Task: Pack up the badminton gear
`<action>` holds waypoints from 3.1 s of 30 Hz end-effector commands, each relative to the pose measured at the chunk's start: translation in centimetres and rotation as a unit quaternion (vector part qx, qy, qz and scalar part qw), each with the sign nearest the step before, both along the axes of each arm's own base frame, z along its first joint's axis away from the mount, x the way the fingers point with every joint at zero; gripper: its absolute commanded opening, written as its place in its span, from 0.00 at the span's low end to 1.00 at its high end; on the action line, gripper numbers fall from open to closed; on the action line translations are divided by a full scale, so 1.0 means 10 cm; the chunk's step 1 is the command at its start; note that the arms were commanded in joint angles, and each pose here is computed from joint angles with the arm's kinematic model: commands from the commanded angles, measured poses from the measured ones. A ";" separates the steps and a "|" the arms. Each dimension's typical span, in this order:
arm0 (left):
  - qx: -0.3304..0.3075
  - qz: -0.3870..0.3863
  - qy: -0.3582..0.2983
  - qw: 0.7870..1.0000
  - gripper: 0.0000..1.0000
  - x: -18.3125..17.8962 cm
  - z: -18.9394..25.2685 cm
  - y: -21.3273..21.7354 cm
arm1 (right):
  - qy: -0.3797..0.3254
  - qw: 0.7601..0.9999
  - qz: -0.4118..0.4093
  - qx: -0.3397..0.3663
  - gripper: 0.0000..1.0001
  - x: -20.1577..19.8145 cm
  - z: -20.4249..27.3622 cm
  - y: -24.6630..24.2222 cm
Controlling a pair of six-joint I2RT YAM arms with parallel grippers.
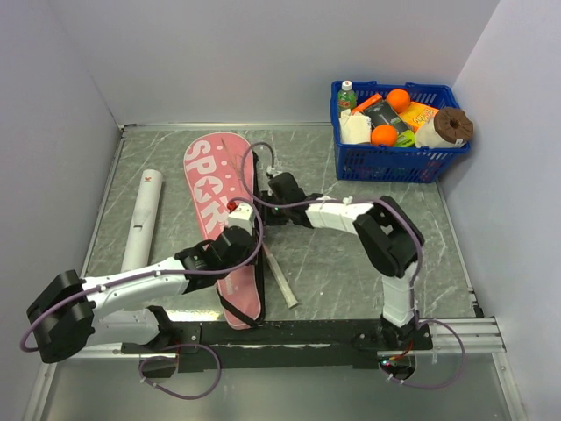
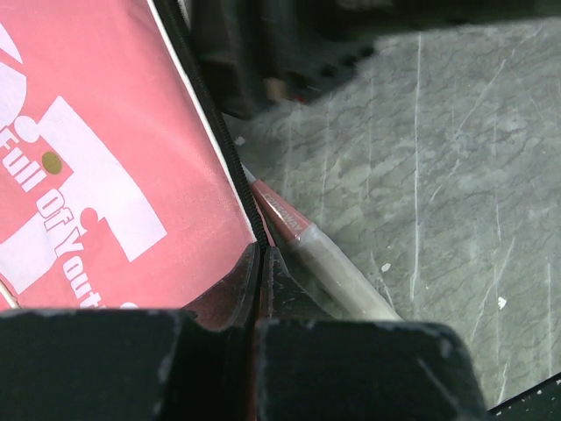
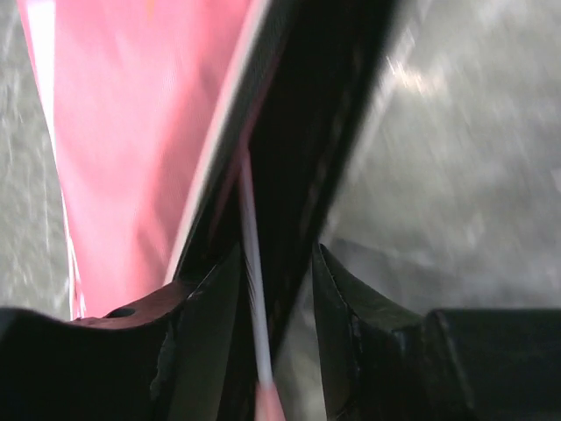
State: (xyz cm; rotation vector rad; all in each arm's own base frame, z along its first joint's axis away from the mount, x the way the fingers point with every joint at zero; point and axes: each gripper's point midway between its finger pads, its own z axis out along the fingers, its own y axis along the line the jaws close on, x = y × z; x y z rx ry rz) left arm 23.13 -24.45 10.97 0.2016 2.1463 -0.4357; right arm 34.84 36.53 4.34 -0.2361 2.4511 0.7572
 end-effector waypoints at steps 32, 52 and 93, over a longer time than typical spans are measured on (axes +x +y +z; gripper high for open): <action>-0.061 -0.090 -0.072 0.991 0.01 -0.13 0.30 -0.17 | 0.118 0.975 0.159 0.105 0.50 -1.99 0.21 -0.88; -0.061 -0.088 -0.073 0.992 0.01 -0.16 0.27 -0.11 | 0.144 0.972 0.173 0.063 0.47 -2.20 -0.15 -0.62; -0.091 -0.126 -0.083 0.984 0.01 -0.28 0.31 -0.18 | 0.094 0.966 0.196 0.139 0.45 -2.30 0.35 0.26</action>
